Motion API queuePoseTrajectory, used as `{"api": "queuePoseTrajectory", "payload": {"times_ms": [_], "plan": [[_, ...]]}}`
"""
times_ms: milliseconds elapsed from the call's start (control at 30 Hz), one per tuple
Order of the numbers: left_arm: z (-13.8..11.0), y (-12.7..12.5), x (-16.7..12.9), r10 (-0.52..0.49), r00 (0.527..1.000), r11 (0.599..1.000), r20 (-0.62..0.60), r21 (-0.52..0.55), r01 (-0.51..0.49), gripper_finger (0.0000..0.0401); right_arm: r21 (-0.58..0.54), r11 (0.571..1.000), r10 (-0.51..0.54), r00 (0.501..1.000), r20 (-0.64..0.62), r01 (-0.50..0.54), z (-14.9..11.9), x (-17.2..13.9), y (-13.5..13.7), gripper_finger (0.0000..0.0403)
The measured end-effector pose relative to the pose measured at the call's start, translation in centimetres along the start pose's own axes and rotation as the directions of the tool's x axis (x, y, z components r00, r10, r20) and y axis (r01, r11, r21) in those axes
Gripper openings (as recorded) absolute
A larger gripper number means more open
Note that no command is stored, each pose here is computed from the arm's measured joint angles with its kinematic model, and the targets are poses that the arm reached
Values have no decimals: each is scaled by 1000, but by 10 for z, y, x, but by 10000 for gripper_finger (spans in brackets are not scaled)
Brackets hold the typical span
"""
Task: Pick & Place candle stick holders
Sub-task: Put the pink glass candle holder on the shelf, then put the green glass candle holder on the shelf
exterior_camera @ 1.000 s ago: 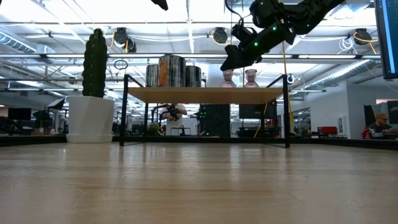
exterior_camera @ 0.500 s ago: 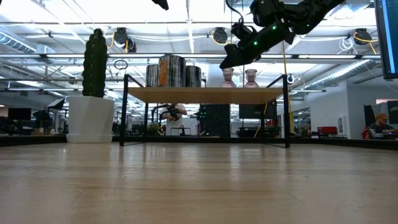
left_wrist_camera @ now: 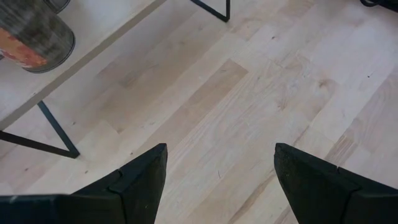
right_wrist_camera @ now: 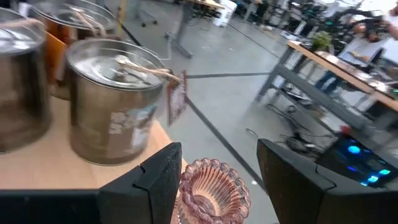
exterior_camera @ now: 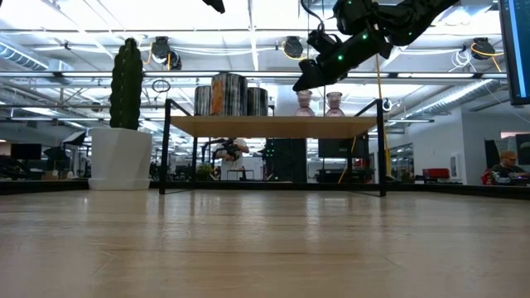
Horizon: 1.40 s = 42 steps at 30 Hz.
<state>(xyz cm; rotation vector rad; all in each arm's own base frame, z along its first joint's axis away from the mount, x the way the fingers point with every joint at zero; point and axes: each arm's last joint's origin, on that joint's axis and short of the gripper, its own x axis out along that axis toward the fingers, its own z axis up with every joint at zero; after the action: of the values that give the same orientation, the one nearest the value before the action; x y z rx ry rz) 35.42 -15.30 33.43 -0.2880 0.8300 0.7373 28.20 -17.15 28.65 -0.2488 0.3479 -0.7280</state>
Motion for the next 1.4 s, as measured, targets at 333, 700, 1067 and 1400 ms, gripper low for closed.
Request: {"api": "queuePoseTrajectory", "payload": {"times_ms": [333,700,1067,1400], "plan": [[0,0,0,0,1000,1000,0,12,0,292,-13,1000,-19,1000,-1,19,0,0,-1,206],[0,0,0,-1,1000,1000,-4,18,1,292,-4,1000,-11,1000,8,11,1,0,0,206],[-3,-2,-3,-9,1000,1000,-4,7,9,292,-53,999,-2,984,177,11,33,-30,4,206],[-16,-8,-13,-57,997,994,-47,-91,52,292,7,993,112,950,291,-120,69,-126,-2,193]]}}
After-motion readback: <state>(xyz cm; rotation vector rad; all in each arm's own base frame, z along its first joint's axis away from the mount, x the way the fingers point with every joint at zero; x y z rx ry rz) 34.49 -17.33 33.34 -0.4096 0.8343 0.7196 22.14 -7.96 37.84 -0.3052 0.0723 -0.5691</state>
